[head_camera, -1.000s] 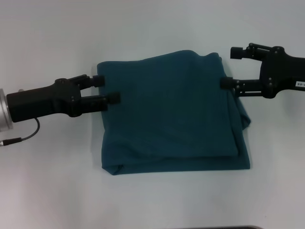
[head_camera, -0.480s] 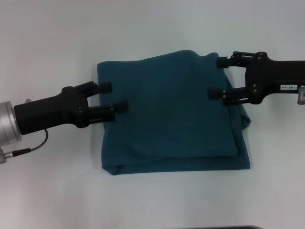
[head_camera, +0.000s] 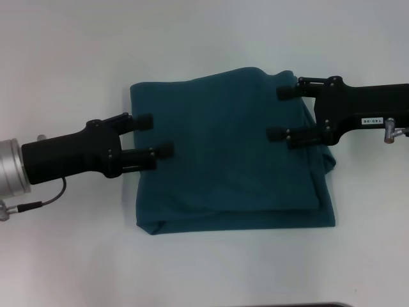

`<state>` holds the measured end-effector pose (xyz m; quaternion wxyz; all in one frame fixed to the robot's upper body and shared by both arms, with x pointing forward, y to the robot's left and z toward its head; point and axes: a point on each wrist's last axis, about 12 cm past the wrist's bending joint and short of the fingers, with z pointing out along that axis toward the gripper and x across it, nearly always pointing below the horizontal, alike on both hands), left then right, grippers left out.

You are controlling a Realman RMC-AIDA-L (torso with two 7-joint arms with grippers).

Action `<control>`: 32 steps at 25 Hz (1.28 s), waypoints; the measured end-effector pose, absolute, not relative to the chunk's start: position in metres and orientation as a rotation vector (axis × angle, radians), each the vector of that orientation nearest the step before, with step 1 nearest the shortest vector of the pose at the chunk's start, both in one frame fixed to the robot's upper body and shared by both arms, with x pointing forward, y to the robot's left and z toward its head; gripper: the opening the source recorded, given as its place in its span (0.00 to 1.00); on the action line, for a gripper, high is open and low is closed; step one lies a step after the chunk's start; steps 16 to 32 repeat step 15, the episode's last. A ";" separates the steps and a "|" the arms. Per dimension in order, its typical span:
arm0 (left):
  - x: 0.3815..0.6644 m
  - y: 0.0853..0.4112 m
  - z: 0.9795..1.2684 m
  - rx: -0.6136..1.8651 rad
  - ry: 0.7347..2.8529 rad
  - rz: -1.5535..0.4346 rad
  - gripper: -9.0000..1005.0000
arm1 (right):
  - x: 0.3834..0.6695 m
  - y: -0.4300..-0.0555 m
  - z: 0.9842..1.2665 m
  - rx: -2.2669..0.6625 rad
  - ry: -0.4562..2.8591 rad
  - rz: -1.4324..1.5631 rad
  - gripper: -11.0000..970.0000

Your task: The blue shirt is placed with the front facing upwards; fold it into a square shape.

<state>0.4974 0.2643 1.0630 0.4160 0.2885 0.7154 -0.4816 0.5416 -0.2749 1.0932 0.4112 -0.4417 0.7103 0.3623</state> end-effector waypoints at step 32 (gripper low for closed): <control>0.497 0.261 1.063 0.752 1.801 -1.222 0.90 | 0.542 -0.276 1.094 -1.102 1.789 0.912 0.96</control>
